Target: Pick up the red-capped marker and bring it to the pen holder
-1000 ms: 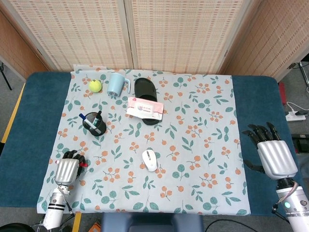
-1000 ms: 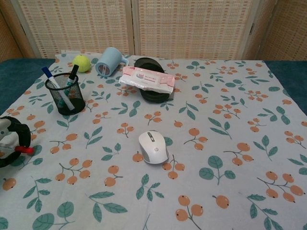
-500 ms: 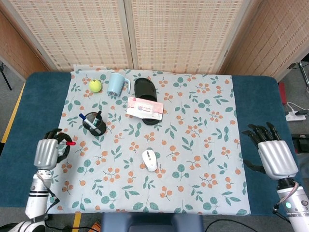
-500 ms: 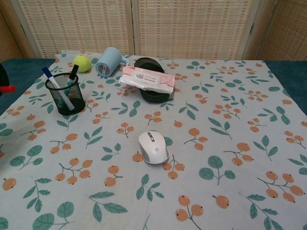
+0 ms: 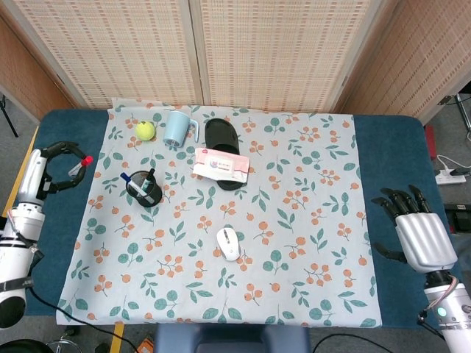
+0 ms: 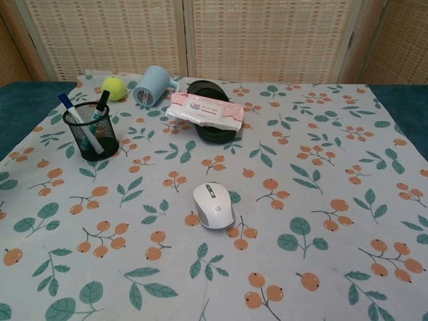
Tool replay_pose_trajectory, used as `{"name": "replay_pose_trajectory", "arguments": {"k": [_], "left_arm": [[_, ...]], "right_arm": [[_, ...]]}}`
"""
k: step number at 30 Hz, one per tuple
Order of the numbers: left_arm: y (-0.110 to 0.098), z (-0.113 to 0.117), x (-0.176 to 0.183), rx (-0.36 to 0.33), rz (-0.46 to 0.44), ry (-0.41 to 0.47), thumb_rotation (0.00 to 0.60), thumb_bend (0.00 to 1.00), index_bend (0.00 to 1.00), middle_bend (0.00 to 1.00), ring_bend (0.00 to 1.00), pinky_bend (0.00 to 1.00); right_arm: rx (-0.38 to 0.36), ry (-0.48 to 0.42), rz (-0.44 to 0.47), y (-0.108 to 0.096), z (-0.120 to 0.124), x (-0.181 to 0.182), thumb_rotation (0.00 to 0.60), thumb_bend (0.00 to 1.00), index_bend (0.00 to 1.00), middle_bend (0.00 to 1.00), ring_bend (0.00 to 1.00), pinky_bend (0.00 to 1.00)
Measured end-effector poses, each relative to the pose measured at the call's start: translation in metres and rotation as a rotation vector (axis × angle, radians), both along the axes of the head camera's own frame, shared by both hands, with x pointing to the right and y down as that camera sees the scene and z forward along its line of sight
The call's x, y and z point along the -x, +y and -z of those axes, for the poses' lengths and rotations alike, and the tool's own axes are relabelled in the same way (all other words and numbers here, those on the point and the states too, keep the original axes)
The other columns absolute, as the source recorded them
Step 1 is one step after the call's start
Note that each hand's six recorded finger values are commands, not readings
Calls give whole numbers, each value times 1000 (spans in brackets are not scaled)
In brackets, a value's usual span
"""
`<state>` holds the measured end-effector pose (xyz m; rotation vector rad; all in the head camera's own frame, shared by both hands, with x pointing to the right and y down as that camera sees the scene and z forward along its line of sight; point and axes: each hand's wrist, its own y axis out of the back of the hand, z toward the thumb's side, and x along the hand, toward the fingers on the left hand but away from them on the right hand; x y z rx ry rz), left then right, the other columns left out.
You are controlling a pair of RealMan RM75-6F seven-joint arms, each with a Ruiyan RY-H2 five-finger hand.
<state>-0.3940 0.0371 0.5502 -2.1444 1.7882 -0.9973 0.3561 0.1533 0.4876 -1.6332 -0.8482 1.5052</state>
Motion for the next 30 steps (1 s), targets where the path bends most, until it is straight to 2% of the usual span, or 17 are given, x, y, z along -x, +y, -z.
{"name": "replay_pose_trajectory", "arguments": {"k": [7, 11, 16, 22, 30], "left_arm": [[-19, -20, -41, 159, 105, 332, 600, 371, 575, 582, 251, 268], [-19, -39, -64, 211, 137, 430, 600, 372, 577, 584, 251, 267], [-11, -67, -82, 264, 171, 492, 600, 372, 576, 583, 249, 263], [-9, -89, -85, 287, 202, 532, 600, 372, 577, 581, 244, 262], [-14, -111, -79, 288, 194, 513, 600, 371, 577, 579, 237, 253]], "right_arm": [[-1, -3, -7, -1, 0, -2, 600, 98, 242, 128, 127, 16], [0, -7, -9, -1, 0, -3, 600, 98, 242, 128, 127, 16], [-2, -10, -8, -2, 1, -3, 600, 98, 242, 128, 127, 16], [4, -12, -1, -1, 1, -1, 600, 97, 242, 128, 126, 16], [-7, -1, -3, -1, 3, -1, 600, 98, 242, 128, 127, 16]]}}
